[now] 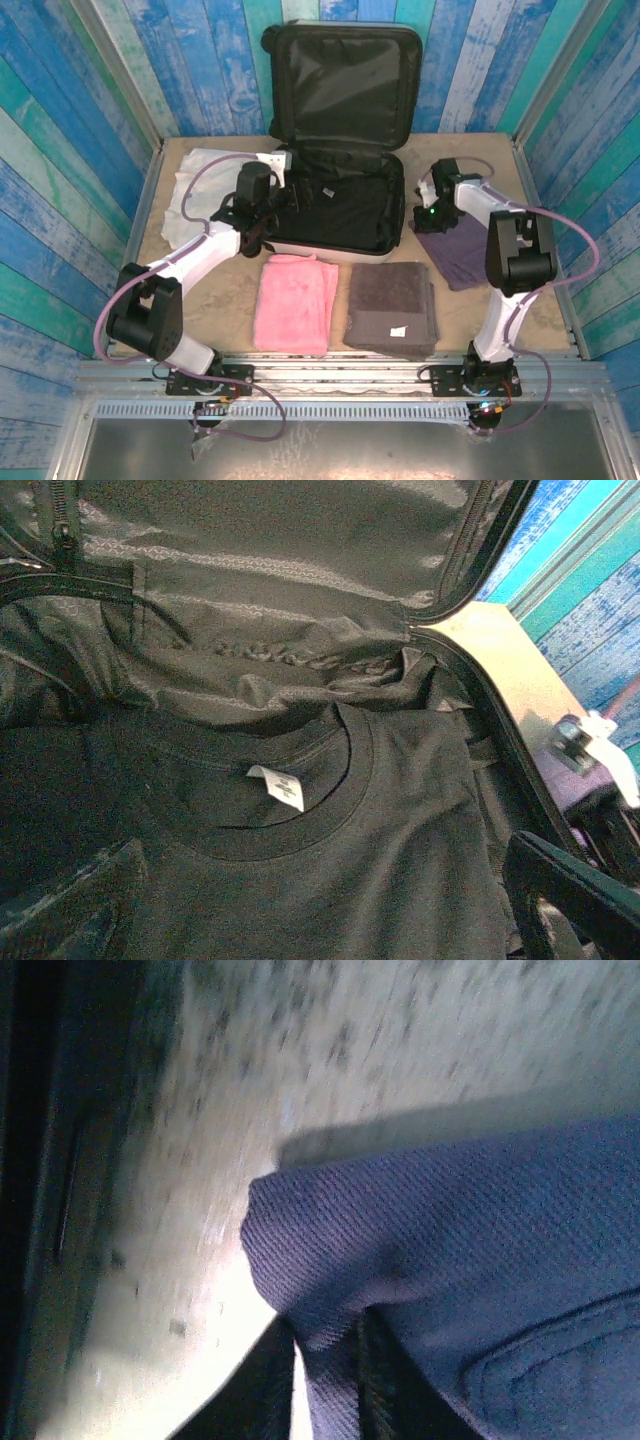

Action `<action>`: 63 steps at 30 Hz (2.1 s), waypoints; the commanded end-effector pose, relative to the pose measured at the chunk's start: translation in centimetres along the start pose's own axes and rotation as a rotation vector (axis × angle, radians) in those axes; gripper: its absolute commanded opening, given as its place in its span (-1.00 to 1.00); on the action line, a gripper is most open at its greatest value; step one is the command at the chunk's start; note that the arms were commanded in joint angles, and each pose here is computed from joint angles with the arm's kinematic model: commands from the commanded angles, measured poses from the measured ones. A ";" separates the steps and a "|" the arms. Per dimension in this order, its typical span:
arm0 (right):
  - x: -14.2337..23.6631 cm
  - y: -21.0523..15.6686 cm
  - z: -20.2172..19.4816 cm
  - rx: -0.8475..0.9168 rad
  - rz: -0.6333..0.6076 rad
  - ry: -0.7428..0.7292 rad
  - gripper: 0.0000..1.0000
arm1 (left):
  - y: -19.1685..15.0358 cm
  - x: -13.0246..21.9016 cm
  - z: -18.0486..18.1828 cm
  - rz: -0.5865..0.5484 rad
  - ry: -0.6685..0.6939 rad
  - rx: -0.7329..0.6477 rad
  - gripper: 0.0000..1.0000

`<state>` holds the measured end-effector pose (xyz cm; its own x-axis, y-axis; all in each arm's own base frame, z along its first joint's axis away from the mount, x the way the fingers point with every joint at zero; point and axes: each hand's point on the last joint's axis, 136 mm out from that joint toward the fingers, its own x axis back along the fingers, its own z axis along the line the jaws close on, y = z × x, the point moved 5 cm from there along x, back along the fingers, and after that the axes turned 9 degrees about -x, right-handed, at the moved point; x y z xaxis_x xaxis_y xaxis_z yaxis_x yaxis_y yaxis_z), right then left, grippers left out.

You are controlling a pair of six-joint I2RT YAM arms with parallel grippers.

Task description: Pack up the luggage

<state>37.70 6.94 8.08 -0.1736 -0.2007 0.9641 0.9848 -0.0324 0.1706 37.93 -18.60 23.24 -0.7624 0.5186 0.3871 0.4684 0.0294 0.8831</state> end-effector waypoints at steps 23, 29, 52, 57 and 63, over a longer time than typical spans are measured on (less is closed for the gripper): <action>12.2 -13.2 -13.7 -0.924 -0.352 0.052 0.77 | 2.3 0.0 -5.5 -0.046 -0.126 -0.069 0.96; 9.3 -13.8 -16.2 -1.016 -0.308 0.112 0.79 | 2.1 -0.1 -5.9 -0.046 -0.149 -0.077 0.96; 2.1 -10.5 -19.9 -0.937 -0.257 0.112 -0.79 | 2.4 -1.4 -7.0 -0.043 -0.211 -0.002 0.95; 4.7 -8.2 -19.1 -0.866 -0.322 0.096 -0.99 | 2.9 -2.1 -7.6 -0.084 -0.261 0.051 0.95; 11.2 -5.2 -17.2 -0.706 -0.464 -0.028 -0.99 | 3.7 -2.7 -8.3 -0.111 -0.291 0.094 0.95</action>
<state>29.86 -11.80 10.25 -0.5053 -0.0778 0.8594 0.5735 -0.7745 0.2671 37.42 -25.92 26.74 -0.6662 0.7052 0.2427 0.4532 0.1244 0.8827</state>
